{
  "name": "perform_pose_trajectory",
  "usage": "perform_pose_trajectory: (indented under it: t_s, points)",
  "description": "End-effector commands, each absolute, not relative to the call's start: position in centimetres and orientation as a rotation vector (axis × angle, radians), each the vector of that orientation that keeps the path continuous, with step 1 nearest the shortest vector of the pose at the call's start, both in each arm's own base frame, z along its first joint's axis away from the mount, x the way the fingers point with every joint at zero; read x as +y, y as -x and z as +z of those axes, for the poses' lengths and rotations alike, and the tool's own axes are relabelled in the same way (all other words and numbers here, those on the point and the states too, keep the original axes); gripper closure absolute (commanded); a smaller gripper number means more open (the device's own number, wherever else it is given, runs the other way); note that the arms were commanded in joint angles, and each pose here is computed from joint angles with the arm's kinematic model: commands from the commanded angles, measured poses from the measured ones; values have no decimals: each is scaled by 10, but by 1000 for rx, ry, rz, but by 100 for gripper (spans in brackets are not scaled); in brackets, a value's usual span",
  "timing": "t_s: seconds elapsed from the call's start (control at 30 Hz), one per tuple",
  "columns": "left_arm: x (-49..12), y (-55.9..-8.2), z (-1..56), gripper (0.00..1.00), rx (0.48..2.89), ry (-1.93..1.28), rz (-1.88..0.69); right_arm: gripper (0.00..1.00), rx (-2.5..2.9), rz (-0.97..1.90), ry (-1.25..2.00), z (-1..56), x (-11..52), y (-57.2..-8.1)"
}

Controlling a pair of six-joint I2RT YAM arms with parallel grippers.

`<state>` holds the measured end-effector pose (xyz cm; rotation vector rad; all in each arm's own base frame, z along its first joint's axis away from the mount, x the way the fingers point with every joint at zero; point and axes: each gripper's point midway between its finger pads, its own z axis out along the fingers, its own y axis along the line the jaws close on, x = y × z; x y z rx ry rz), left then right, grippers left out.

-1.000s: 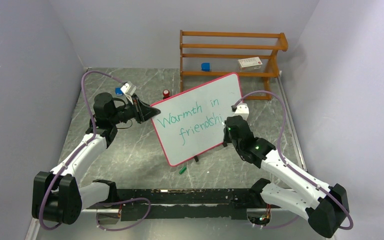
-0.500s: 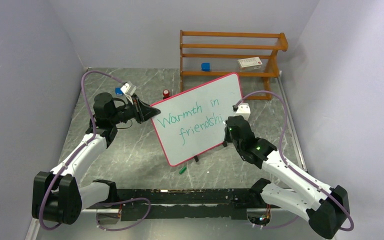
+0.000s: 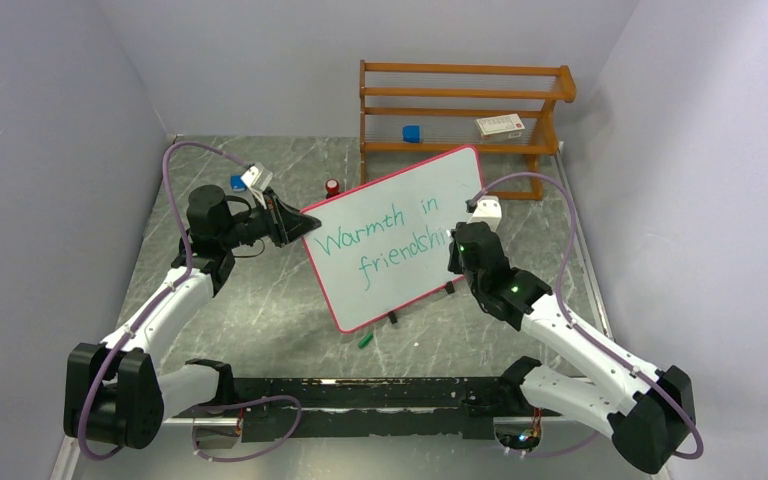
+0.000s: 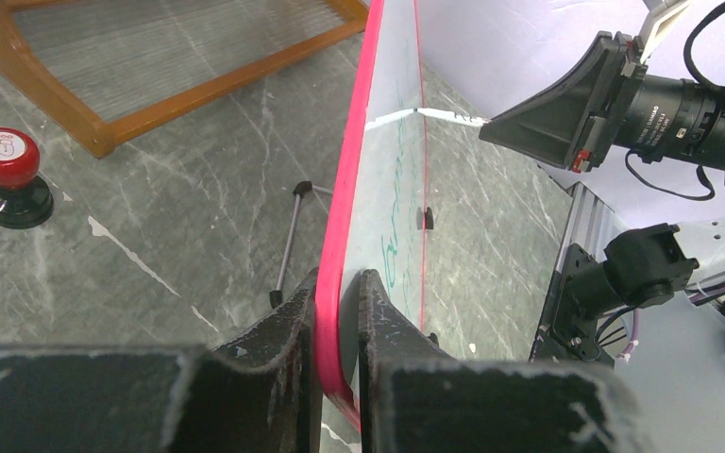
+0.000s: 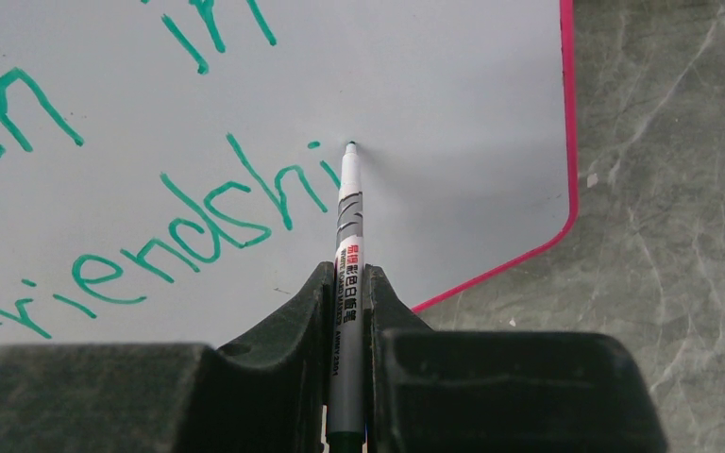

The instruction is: Write a sentence on the whiteboard

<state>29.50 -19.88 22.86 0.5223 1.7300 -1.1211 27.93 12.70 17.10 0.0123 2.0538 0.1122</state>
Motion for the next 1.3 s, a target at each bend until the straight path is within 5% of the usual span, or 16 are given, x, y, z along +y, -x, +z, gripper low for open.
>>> perform_pose_trajectory:
  t_s: [0.0, 1.27]
  points:
    - [-191, -295, 179, 95, 1876, -526, -1045, 100, 2006, 128, -30, 187, 129, -291]
    - [-190, -295, 179, 95, 1876, -525, -1036, 100, 2268, 130, -55, 117, 117, -244]
